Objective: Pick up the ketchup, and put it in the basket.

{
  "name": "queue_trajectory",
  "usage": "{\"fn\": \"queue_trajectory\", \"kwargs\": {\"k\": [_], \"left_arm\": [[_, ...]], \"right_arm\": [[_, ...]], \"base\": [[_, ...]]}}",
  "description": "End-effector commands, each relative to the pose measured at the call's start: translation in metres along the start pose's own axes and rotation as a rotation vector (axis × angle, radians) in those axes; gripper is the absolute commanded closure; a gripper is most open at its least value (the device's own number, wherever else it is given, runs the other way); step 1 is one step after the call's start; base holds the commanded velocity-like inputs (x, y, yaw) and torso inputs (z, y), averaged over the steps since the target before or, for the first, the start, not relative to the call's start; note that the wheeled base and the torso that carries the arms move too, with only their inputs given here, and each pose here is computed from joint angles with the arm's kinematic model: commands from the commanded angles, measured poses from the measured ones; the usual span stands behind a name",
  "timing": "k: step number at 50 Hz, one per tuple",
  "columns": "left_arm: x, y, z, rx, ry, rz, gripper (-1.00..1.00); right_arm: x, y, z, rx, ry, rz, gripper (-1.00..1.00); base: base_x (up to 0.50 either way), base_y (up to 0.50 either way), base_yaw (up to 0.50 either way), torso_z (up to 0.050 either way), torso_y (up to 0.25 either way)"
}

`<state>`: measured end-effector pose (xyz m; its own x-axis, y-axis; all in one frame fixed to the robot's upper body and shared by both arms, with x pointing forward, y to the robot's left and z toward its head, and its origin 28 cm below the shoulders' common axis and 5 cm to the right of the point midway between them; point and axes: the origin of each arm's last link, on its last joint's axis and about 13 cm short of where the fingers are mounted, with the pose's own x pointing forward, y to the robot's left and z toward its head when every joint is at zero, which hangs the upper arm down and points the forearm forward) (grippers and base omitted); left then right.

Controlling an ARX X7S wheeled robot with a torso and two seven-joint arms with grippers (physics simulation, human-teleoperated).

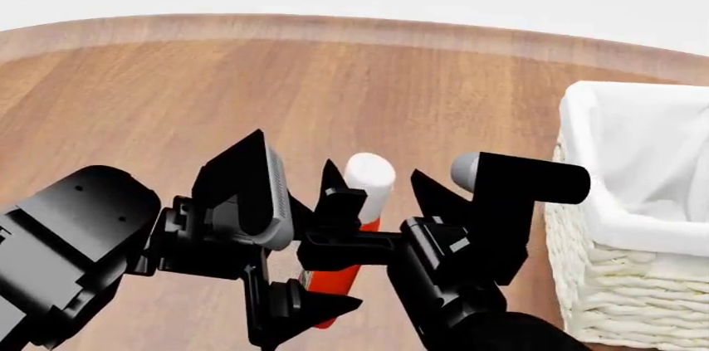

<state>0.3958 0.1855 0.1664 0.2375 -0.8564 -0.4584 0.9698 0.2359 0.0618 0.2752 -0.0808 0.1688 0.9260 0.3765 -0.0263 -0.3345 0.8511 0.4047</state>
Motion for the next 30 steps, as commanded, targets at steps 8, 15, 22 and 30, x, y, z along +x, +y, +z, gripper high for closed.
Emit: {"fn": "queue_trajectory", "kwargs": {"k": [8, 15, 22, 30], "left_arm": [[-0.0001, 0.0011, 0.0014, -0.007, -0.01, 0.007, 1.0], [0.0, 0.0017, 0.0004, -0.009, -0.008, 0.008, 1.0], [0.0013, 0.0024, -0.002, -0.006, 0.004, 0.009, 1.0], [0.0013, 0.0016, -0.0025, -0.01, 0.002, 0.011, 1.0]], "right_arm": [[0.0034, -0.0022, -0.0043, 0.003, 0.014, -0.001, -1.0], [0.0043, -0.0012, -0.0045, 0.004, 0.014, 0.007, 1.0], [0.0049, -0.0001, -0.0043, -0.005, 0.015, 0.012, 1.0], [0.0032, -0.0007, -0.0042, -0.004, 0.011, 0.01, 1.0]], "base": [[0.0, 0.0, 0.0, 0.0, 0.0], [0.0, 0.0, 0.0, 0.0, 0.0], [0.0, 0.0, 0.0, 0.0, 0.0], [0.0, 0.0, 0.0, 0.0, 0.001]]}}
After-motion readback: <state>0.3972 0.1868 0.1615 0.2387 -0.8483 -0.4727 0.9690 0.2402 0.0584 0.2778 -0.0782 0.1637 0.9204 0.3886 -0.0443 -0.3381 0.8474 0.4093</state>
